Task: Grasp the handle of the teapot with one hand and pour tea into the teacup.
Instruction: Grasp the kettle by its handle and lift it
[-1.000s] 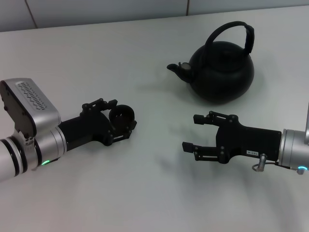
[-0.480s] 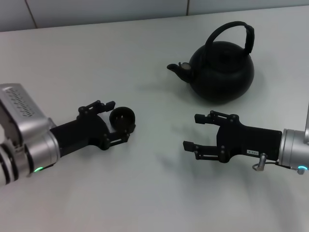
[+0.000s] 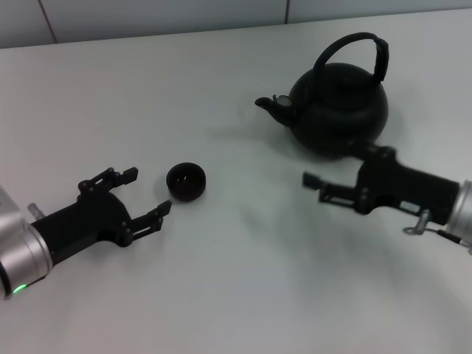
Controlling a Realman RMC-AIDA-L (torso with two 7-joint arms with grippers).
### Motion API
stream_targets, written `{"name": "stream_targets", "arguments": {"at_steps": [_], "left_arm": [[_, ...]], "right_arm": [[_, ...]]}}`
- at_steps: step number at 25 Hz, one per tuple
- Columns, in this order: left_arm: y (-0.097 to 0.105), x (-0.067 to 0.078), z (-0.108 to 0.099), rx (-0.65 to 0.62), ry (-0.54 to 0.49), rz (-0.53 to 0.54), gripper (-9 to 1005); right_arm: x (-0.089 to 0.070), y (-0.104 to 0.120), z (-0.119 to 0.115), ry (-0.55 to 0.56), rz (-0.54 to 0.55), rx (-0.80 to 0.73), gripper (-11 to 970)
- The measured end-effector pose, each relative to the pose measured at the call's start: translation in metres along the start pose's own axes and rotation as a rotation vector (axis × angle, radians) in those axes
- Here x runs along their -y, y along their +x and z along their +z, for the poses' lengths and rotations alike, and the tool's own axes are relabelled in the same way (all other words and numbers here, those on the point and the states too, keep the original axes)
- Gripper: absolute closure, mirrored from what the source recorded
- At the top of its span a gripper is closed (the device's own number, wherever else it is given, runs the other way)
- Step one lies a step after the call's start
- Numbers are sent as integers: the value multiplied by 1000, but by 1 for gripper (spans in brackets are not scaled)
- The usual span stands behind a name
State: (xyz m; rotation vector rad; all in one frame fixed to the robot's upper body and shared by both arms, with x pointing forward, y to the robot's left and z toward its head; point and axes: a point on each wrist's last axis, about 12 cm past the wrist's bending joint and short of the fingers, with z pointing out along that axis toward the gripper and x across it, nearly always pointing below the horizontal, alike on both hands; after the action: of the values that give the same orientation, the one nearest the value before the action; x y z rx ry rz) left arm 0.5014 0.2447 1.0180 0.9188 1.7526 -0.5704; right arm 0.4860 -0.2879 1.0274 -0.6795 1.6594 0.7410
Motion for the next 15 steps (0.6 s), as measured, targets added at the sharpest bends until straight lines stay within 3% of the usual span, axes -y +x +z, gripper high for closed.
{"name": "stream_targets", "arguments": {"at_steps": [7,15], "left_arm": [[6,5,-10,-5,-7,-5,186],[9,9,-8,-39,18,4,186]], "right_arm": [[11,5,-34,238,8,140,136],[28,1,-41,440,15,240,136]]}}
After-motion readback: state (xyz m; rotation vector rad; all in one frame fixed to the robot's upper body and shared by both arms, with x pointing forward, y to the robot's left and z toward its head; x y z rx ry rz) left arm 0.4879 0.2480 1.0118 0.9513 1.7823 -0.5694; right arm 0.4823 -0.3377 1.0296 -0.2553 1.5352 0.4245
